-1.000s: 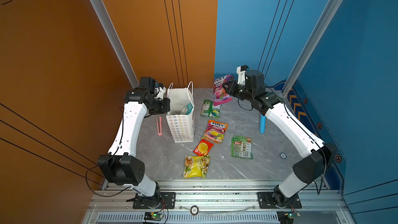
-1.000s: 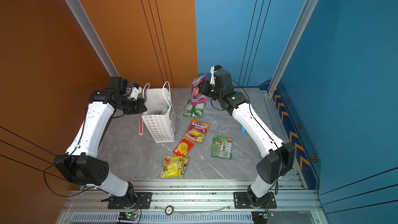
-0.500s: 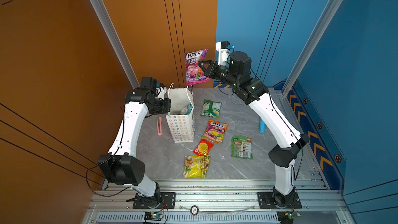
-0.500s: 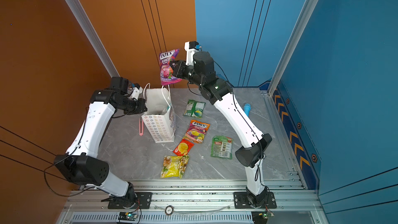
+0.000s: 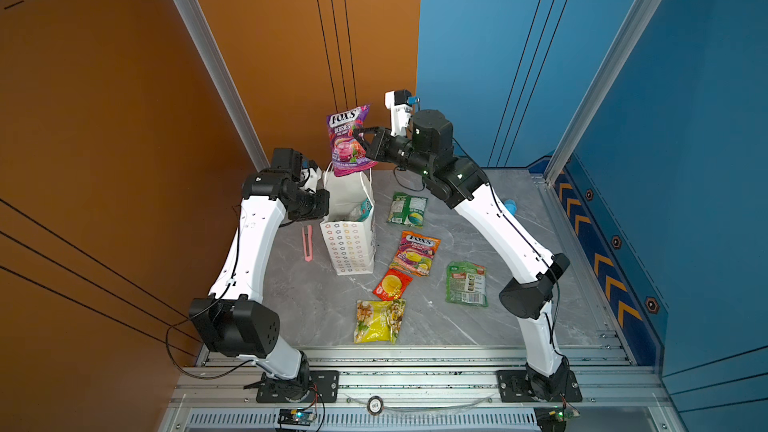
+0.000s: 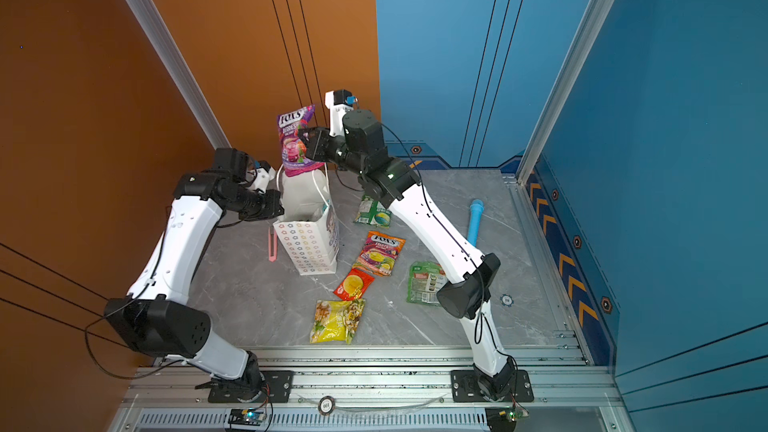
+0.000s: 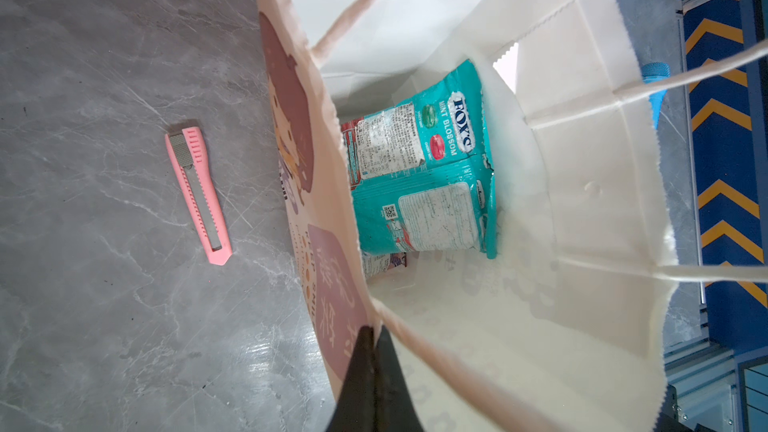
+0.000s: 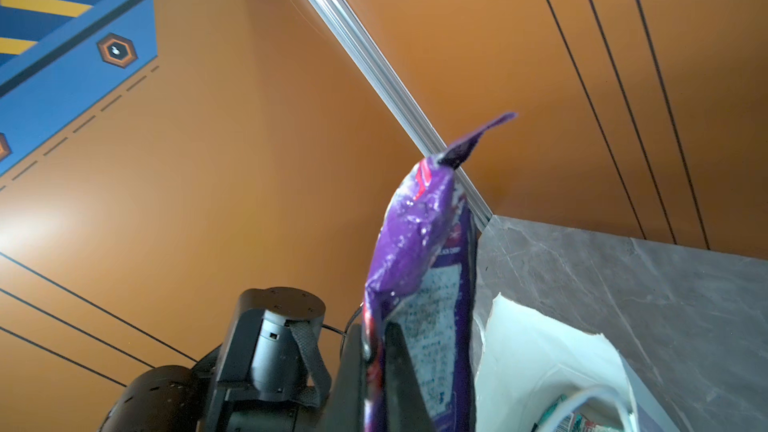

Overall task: Place the snacks into the paper bag
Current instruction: 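Lift the purple packet and carry it over the bag with the right gripper, then lower the purple packet into the bag with the right gripper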

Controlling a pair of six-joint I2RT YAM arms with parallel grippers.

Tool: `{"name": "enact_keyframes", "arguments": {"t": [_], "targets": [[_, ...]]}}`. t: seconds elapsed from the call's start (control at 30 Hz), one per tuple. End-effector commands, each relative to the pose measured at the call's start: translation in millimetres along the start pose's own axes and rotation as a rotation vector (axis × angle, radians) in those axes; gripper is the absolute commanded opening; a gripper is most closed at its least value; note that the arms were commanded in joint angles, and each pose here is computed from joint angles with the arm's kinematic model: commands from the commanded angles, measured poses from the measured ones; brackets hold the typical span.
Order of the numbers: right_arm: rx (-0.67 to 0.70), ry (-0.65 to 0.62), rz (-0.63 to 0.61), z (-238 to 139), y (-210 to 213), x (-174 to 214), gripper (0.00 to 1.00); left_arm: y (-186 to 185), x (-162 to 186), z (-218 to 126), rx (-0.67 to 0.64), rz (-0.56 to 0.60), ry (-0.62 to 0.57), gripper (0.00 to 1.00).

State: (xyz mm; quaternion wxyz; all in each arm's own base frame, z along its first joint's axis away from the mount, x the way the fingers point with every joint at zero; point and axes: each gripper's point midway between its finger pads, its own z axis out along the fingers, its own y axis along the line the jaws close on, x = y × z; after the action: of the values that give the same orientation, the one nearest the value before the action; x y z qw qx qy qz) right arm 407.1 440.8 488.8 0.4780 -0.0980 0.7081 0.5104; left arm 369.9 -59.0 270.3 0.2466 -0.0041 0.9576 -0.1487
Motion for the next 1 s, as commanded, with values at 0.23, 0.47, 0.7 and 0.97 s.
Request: {"name": "enact_keyframes", "arguments": {"t": [0.23, 0.47, 0.7, 0.97], "targets": [[0.104, 0.012, -0.055, 3, -16, 12, 0.0, -5, -6, -5, 0.014, 0.022, -0.018, 0.0], [0.18, 0.055, -0.088, 0, -34, 31, 0.0, -4, -5, -6, 0.018, 0.019, -0.019, 0.0], [0.207, 0.102, -0.096, 4, -45, 51, 0.0, -4, -5, -6, 0.023, 0.018, -0.018, 0.0], [0.147, 0.155, -0.044, 19, -37, 75, 0.0, -4, -6, -6, 0.023, 0.018, -0.021, 0.0]]}}
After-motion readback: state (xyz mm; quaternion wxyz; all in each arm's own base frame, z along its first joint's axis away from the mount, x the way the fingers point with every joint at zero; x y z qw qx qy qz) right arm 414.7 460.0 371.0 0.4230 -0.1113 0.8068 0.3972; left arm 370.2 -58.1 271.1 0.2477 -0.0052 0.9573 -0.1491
